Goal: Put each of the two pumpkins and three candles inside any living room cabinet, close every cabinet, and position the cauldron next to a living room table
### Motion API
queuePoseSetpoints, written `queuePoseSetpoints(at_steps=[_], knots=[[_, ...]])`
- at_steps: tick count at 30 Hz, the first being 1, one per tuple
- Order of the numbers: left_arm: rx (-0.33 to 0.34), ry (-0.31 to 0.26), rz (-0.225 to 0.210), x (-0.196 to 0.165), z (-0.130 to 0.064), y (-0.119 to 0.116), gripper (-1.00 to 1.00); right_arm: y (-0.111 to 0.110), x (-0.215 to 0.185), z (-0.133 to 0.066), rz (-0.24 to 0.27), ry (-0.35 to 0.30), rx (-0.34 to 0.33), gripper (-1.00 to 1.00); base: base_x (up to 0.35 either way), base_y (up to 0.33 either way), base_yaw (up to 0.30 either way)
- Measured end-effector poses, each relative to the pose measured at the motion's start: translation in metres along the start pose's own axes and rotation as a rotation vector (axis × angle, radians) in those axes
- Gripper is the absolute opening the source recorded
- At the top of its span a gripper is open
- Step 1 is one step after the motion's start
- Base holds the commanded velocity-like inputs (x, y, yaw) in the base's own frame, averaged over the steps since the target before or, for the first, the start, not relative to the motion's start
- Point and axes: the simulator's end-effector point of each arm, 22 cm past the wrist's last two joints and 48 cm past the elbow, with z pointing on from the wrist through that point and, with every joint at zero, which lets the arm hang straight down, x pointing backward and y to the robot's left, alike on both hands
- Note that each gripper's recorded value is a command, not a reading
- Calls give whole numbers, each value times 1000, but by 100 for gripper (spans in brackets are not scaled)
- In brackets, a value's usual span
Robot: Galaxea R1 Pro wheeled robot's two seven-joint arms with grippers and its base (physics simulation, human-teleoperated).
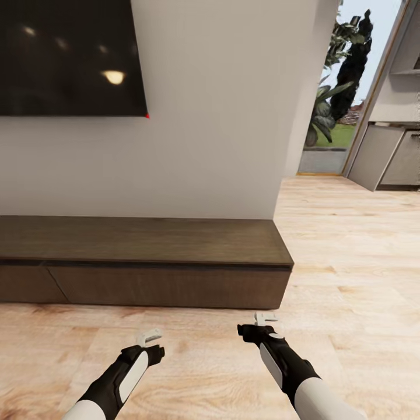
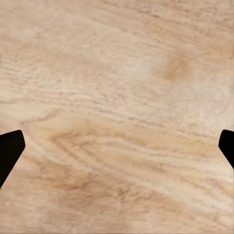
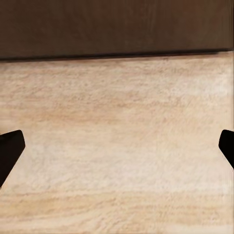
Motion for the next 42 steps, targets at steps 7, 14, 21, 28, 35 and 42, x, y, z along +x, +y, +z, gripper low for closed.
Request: queuePoseSetpoints(at_steps=[7, 14, 21, 28, 35, 42], knots=[[2, -27, -11, -7, -8, 0, 100, 3, -28, -10, -5, -92, -6, 100, 0, 0, 0], [9, -50, -11, -17, -17, -3, 100, 5, -48, -20, -8, -146, -10, 100, -30, 0, 0], [16, -77, -14, -28, -28, -5, 100, 8, -62, -30, -7, -175, -15, 100, -279, 0, 0], [25, -105, -15, -39, -39, -9, 100, 9, -76, -40, -9, -203, -17, 100, -331, 0, 0], [34, -124, -11, -45, -48, -14, 100, 11, -86, -48, -12, -223, -18, 100, -322, -14, 35], [41, -125, -4, -44, -49, -21, 100, 11, -86, -48, -12, -223, -18, 100, -220, -93, 168]])
